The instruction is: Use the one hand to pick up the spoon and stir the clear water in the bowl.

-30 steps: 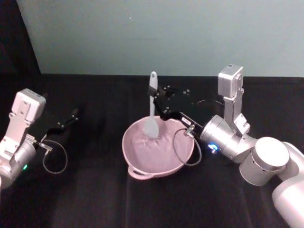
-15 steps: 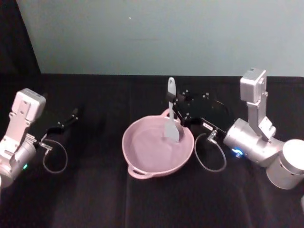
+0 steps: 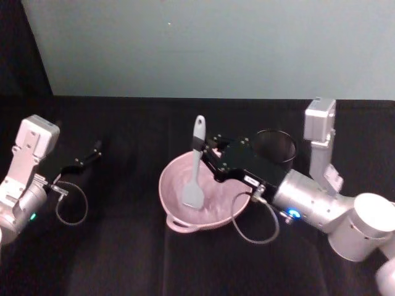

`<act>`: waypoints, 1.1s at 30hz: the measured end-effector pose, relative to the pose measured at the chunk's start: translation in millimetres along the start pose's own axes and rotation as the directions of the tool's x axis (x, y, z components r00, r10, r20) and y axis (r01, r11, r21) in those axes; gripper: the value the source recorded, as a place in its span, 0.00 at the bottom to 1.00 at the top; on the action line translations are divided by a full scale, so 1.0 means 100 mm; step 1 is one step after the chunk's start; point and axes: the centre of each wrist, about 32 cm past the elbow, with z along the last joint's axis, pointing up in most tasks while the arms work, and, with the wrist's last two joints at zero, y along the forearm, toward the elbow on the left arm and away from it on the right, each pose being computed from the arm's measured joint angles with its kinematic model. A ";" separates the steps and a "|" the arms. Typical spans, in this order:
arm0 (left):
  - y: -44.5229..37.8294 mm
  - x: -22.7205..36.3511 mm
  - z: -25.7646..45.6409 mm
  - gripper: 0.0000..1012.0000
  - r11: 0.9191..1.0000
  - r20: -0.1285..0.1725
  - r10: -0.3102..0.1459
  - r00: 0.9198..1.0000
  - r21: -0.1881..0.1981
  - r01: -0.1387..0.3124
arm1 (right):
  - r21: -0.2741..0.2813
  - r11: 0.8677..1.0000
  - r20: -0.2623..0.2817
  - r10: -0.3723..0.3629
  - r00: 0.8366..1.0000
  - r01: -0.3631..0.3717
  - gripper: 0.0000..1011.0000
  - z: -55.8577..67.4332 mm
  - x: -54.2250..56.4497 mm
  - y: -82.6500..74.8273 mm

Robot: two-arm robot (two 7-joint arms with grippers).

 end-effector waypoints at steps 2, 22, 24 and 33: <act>0.000 0.000 0.000 1.00 1.000 0.000 0.000 1.000 0.000 0.000 | 0.014 1.000 0.009 -0.010 1.000 0.010 0.12 -0.05 0.01 0.10; 0.000 0.000 0.000 1.00 1.000 0.000 0.000 1.000 0.000 0.000 | 0.024 0.979 0.190 -0.202 0.961 0.201 0.12 -0.05 0.32 0.03; 0.000 0.000 0.000 1.00 1.000 0.000 0.000 1.000 0.000 0.000 | 0.012 0.981 0.176 -0.191 0.966 0.191 0.12 -0.03 0.30 -0.03; 0.000 0.000 0.000 1.00 1.000 0.000 0.000 1.000 0.000 0.000 | -0.017 0.995 0.042 -0.092 0.995 0.093 0.12 0.03 0.08 -0.19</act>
